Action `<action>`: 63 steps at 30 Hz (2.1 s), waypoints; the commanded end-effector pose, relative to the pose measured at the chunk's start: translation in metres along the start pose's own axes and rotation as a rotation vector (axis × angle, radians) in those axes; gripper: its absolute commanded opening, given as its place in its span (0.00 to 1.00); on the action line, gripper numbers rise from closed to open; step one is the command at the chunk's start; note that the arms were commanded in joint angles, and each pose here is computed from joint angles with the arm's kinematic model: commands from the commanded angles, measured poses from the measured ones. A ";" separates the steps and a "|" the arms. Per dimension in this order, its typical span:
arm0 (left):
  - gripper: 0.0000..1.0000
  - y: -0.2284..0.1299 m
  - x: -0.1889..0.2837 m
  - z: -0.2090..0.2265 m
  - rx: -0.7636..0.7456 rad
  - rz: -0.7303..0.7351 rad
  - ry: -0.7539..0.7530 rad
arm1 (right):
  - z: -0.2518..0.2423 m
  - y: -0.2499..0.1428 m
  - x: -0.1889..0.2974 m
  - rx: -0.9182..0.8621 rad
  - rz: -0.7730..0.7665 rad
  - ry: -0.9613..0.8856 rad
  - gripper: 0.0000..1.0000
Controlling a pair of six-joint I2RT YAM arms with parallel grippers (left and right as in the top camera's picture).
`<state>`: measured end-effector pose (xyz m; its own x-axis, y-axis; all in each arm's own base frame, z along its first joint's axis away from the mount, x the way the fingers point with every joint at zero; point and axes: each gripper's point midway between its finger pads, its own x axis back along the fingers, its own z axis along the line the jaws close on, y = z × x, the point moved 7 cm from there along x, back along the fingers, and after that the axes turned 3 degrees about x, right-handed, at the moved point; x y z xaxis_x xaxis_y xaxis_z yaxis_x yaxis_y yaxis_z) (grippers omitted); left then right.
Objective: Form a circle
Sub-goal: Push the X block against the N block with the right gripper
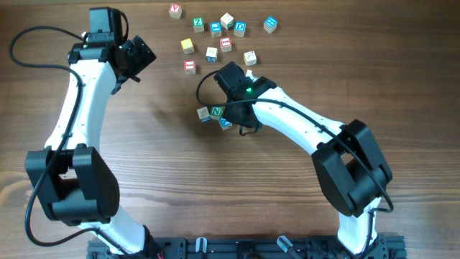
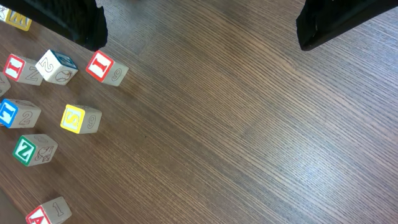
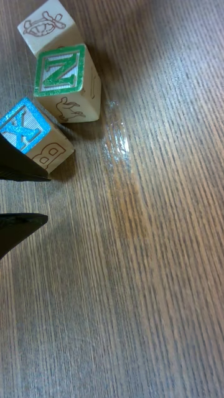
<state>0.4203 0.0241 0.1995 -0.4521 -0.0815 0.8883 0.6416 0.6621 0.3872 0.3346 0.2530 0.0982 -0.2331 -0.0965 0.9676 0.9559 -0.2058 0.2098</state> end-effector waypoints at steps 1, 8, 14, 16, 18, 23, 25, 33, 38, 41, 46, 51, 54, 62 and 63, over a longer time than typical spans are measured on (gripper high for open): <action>1.00 0.004 0.004 -0.001 -0.013 -0.020 -0.002 | -0.008 -0.004 -0.020 -0.029 0.060 -0.022 0.13; 1.00 0.004 0.004 -0.001 -0.013 -0.020 -0.002 | -0.003 -0.005 -0.020 -0.030 0.078 0.013 0.12; 1.00 0.004 0.004 -0.001 -0.013 -0.020 -0.003 | 0.004 0.000 -0.020 -0.029 0.050 0.055 0.11; 1.00 0.004 0.004 -0.001 -0.013 -0.020 -0.003 | 0.004 -0.002 -0.020 -0.029 0.071 0.062 0.10; 1.00 0.004 0.004 -0.001 -0.013 -0.020 -0.002 | 0.004 -0.003 -0.020 -0.029 0.078 0.063 0.09; 1.00 0.004 0.004 -0.001 -0.013 -0.020 -0.003 | 0.006 -0.006 -0.019 -0.028 0.104 0.085 0.08; 1.00 0.004 0.004 -0.001 -0.013 -0.020 -0.003 | 0.005 -0.007 -0.019 -0.028 0.111 0.078 0.08; 1.00 0.004 0.004 -0.001 -0.013 -0.020 -0.002 | 0.001 -0.010 -0.019 -0.028 0.129 0.053 0.05; 1.00 0.004 0.004 -0.001 -0.013 -0.020 -0.003 | -0.004 -0.003 -0.020 -0.028 0.065 0.007 0.09; 1.00 0.004 0.004 -0.001 -0.013 -0.020 -0.002 | -0.001 -0.001 -0.020 -0.029 0.052 0.027 0.09; 1.00 0.004 0.004 -0.001 -0.013 -0.020 -0.002 | 0.003 -0.002 -0.020 -0.029 0.067 0.056 0.09; 1.00 0.004 0.004 -0.001 -0.013 -0.020 -0.003 | 0.005 -0.005 -0.019 -0.028 0.098 0.081 0.09; 1.00 0.004 0.004 -0.001 -0.013 -0.020 -0.002 | 0.007 -0.006 -0.019 -0.028 0.112 0.092 0.09; 1.00 0.004 0.004 -0.001 -0.013 -0.020 -0.003 | 0.006 -0.009 -0.019 -0.030 0.132 0.091 0.09; 1.00 0.004 0.004 -0.001 -0.013 -0.020 -0.003 | 0.006 -0.009 -0.019 -0.029 0.133 0.091 0.09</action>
<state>0.4203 0.0241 0.1995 -0.4521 -0.0815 0.8883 0.6416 0.6621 0.3872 0.3332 0.2632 0.0872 -0.1489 -0.2146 0.9653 0.9721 -0.2109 0.1031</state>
